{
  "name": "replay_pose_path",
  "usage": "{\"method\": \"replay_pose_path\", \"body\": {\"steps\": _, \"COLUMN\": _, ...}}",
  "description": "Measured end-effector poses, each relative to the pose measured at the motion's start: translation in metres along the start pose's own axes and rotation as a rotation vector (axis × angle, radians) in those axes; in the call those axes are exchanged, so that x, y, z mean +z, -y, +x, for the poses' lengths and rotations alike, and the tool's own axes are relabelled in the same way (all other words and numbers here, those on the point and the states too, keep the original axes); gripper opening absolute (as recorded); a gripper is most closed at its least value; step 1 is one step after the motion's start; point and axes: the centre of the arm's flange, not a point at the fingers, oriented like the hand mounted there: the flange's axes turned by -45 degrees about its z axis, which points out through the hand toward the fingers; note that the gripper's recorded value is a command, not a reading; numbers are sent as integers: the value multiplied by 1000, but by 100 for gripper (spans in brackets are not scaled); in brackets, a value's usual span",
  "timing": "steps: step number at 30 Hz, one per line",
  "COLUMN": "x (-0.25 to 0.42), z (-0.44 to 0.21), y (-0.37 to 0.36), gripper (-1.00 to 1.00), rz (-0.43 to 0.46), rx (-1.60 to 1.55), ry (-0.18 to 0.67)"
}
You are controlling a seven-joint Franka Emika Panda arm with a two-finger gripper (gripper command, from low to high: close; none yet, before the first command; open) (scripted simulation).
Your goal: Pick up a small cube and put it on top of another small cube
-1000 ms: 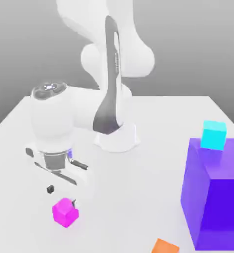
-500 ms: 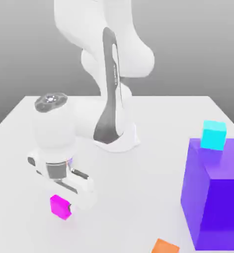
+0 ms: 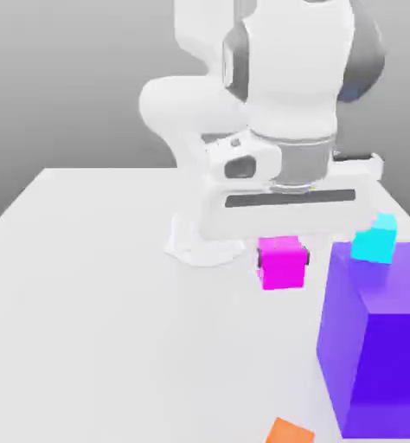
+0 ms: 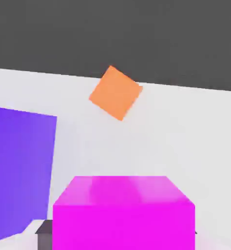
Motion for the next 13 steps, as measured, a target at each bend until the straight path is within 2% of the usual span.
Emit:
{"method": "replay_pose_path", "body": {"steps": 3, "x": -44, "z": -20, "y": 66, "gripper": -100, "rz": -4, "rx": -192, "ry": 4}}
{"method": "replay_pose_path", "body": {"steps": 7, "x": -14, "z": -30, "y": 89, "gripper": -100, "rz": -6, "rx": -263, "ry": 5}}
{"method": "replay_pose_path", "body": {"steps": 8, "x": -2, "z": -31, "y": 90, "gripper": 100, "rz": -6, "rx": -265, "ry": 6}}
{"method": "replay_pose_path", "body": {"steps": 13, "x": -2, "z": -31, "y": 90, "gripper": 100, "rz": -6, "rx": -265, "ry": 6}}
